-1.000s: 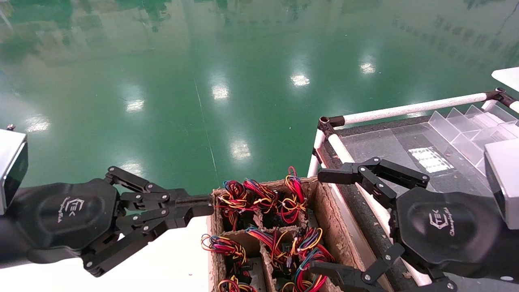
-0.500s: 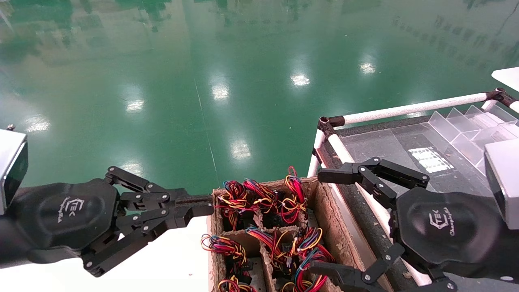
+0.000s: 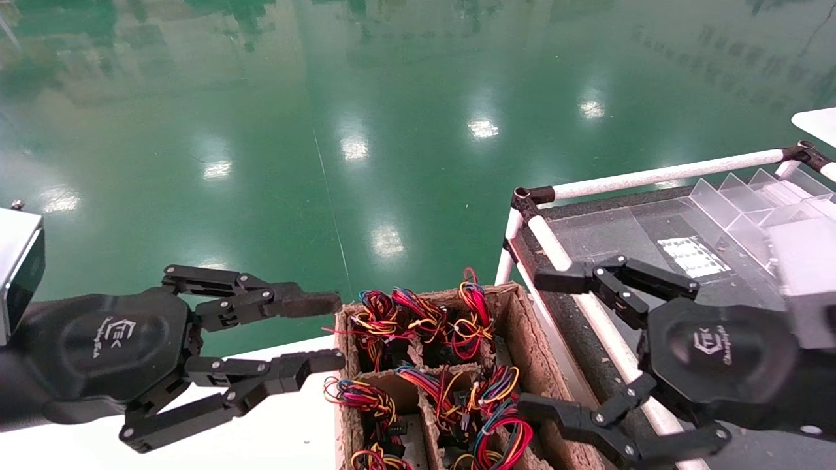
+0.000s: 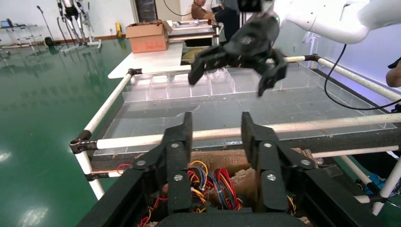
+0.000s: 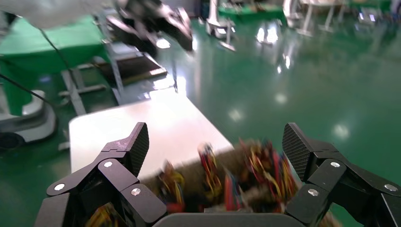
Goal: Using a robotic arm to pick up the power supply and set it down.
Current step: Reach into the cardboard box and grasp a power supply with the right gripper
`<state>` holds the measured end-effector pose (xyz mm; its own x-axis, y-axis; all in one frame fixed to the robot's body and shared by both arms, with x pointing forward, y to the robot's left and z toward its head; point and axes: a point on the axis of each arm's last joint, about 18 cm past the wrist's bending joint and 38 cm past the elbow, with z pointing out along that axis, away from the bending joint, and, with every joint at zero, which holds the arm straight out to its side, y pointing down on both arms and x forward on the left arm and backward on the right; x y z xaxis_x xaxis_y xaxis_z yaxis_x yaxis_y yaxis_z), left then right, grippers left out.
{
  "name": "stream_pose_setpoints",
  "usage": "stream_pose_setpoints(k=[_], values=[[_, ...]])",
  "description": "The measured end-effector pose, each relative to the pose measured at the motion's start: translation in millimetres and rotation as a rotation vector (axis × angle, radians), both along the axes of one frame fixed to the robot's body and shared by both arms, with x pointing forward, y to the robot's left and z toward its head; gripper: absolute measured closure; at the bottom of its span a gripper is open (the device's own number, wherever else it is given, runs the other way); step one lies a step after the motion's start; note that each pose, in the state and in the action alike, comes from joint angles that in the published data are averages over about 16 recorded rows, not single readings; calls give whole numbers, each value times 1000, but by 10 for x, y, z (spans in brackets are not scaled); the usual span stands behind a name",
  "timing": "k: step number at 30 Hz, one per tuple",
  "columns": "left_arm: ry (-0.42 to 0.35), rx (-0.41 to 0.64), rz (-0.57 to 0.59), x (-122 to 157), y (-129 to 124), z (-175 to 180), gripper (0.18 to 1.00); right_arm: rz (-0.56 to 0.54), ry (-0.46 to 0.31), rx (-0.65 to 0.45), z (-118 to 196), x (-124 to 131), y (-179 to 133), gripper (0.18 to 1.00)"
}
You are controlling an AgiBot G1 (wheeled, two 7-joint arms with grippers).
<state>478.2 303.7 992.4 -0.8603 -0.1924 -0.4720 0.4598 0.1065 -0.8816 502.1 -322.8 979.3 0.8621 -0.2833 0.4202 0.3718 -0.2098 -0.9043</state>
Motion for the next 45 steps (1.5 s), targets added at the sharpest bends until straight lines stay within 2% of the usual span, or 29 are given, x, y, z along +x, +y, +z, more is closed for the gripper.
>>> stream_pose_setpoints(k=[4,12,20,26,38,45], values=[[0,0,0,0,0,0,760,-80,40,-48,-109,181,-63,178],[0,0,0,0,0,0,569,-185,100,-141,-325,545,-51,178],[0,0,0,0,0,0,380,-181,130,-188,-465,755,104,178],[0,0,0,0,0,0,283,-168,151,-200,-535,826,182,179],[0,0,0,0,0,0,193,-173,208,-185,-642,921,214,227],[0,0,0,0,0,0,184,-176,223,-186,-677,949,220,313]])
